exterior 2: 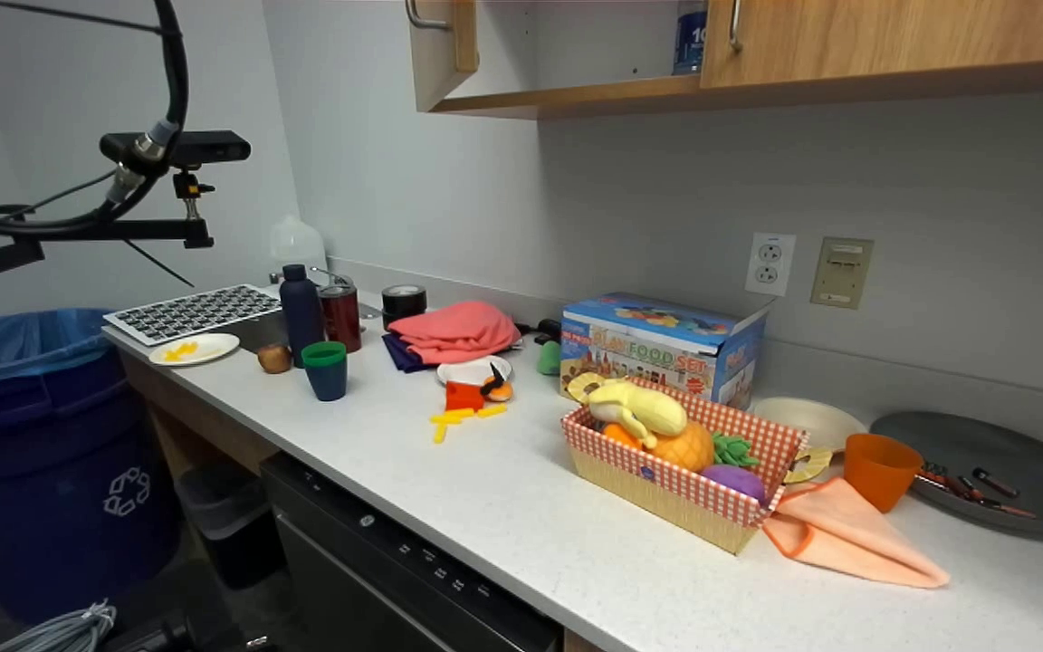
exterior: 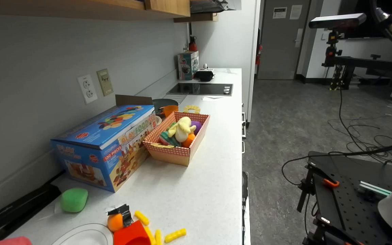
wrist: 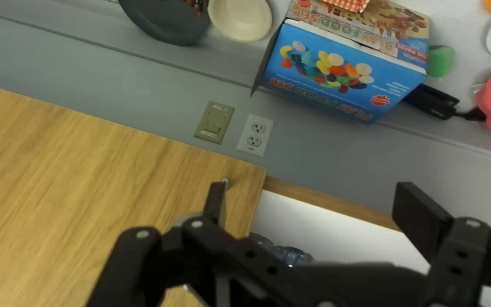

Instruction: Open the left side of the drawer.

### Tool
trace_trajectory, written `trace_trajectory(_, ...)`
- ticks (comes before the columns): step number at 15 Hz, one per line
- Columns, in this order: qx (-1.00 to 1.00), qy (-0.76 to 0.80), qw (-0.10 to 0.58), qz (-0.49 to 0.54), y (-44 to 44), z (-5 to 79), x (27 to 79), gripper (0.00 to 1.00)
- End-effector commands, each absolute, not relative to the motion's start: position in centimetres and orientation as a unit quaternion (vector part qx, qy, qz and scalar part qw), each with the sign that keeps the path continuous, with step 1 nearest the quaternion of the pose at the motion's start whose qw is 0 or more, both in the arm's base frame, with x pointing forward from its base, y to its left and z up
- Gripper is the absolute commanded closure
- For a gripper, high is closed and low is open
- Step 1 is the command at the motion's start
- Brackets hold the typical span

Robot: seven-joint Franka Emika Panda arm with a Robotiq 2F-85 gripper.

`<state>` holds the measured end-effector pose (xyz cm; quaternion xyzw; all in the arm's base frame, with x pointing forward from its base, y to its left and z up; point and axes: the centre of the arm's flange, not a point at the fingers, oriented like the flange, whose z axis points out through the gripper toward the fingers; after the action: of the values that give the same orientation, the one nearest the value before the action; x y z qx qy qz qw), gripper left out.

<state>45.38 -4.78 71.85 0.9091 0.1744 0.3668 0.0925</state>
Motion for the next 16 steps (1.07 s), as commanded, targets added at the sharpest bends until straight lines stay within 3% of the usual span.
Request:
trace_trajectory(1, 0.907, 0.202, 0.046, 0.367, -3.8, 72.9, 43.5, 0.0)
trace_trajectory(16, 0.851, 0.382, -0.044, 0.358, 6.9, 74.1, 38.3, 0.0)
